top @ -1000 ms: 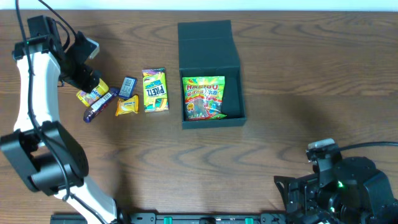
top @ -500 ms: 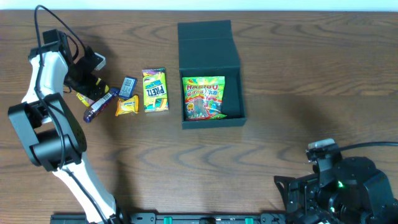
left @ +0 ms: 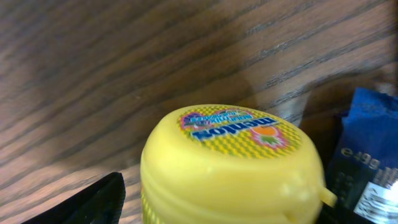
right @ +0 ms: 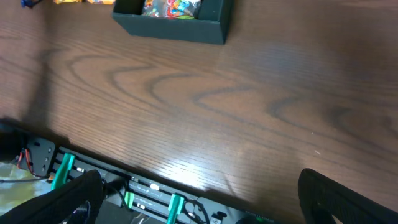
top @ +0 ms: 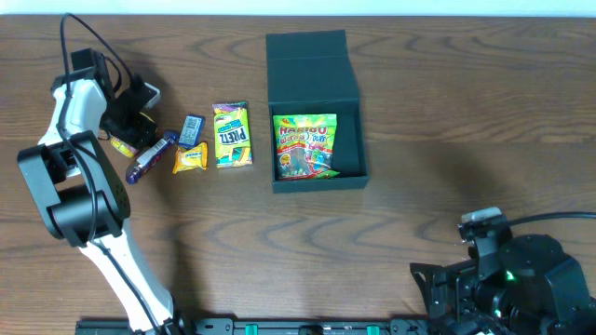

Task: Pack container
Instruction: 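Move the left gripper back and grasp the yellow Mentos tube, then carry the Mentos tube into the box beside the Haribo bag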

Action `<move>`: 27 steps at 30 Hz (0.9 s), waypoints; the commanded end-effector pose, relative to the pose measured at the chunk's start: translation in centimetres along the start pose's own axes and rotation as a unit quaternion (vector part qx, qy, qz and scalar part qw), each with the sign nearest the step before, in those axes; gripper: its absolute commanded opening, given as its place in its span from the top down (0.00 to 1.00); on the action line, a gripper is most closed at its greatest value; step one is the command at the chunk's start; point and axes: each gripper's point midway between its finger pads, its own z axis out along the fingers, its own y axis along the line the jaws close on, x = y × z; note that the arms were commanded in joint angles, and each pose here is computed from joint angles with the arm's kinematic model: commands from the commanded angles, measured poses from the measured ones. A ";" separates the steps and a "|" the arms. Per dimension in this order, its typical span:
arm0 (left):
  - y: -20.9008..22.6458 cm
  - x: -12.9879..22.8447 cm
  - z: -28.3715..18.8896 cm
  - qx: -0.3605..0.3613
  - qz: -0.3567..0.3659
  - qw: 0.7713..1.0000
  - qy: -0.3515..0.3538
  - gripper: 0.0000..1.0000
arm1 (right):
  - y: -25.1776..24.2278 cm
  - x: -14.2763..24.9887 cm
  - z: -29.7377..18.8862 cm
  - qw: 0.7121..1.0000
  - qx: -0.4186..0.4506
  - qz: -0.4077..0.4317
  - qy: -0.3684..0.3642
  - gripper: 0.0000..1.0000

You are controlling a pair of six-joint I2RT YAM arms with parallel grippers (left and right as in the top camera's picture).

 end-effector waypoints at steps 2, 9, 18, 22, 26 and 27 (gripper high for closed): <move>0.3 0.4 0.8 0.003 -0.002 1.000 0.008 0.23 | 0.0 -0.3 -0.3 1.000 0.001 -0.006 -0.007 0.01; 0.6 0.1 0.6 -0.004 -0.015 1.000 0.002 0.54 | 0.0 -0.3 -0.3 1.000 0.001 -0.006 -0.007 0.01; 2.8 -2.2 -2.1 -0.033 -0.122 0.991 -0.031 0.70 | 0.0 -0.3 -0.3 1.000 0.001 -0.006 -0.007 0.01; 3.9 -4.0 -5.0 -0.043 -0.191 0.979 -0.054 0.83 | 0.0 -0.3 -0.3 1.000 0.001 -0.006 -0.007 0.01; 3.4 -6.5 -8.4 -0.044 -0.243 0.966 -0.073 0.91 | 0.0 -0.3 -0.3 1.000 0.001 -0.006 -0.007 0.01; 3.1 -7.1 -9.1 -0.044 -0.246 0.965 -0.077 0.93 | 0.0 -0.3 -0.3 1.000 0.001 -0.006 -0.007 0.01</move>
